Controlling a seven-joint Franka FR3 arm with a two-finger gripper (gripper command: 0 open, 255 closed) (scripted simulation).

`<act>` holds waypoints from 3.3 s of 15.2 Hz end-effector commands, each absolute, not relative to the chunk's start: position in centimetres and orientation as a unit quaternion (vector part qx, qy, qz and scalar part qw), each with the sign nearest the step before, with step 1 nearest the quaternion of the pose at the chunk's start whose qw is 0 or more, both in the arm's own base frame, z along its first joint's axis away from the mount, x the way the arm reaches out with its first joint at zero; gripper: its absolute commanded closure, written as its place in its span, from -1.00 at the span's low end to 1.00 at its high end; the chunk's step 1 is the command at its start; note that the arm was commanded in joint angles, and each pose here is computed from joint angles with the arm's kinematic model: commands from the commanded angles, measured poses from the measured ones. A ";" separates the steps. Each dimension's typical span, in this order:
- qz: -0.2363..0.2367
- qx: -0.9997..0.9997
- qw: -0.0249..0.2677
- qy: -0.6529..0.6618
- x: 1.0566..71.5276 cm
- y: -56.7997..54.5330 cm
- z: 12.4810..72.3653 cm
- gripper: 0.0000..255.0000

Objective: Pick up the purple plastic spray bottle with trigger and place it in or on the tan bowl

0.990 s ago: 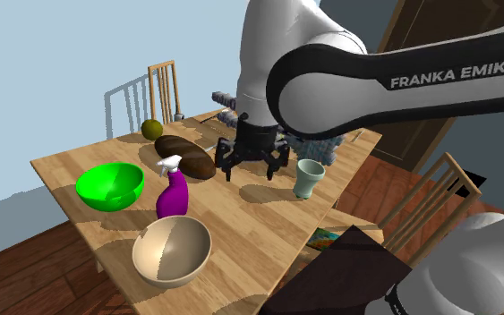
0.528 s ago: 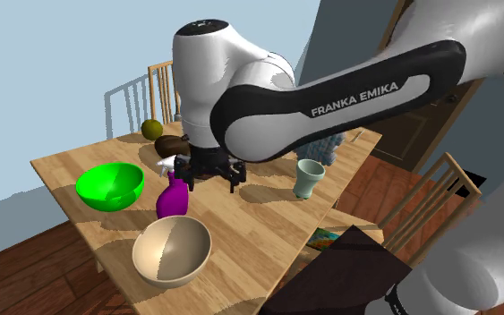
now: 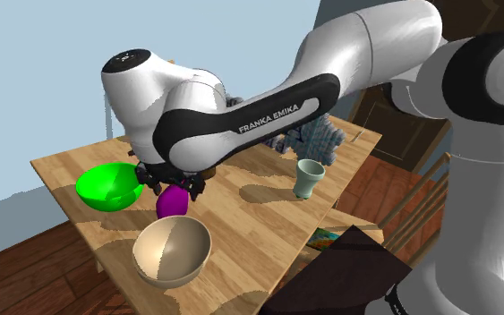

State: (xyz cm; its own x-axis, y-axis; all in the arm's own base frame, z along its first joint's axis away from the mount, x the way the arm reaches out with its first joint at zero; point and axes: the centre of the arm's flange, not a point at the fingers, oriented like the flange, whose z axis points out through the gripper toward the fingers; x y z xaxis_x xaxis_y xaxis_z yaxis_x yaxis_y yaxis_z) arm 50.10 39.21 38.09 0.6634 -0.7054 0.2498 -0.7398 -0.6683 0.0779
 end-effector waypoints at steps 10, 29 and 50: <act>0.120 0.872 0.110 -0.461 57.5 43.3 31.2 -1.00; 0.120 0.872 0.110 -0.461 57.8 42.6 28.9 1.00; 0.120 0.872 0.110 -0.461 57.8 42.6 38.4 1.00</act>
State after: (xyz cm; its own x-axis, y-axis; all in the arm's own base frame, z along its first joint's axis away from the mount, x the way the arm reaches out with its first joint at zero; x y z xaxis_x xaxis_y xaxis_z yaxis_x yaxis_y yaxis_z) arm 57.83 42.51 37.76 0.5454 -0.7787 0.3101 -0.8312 -0.5501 0.0804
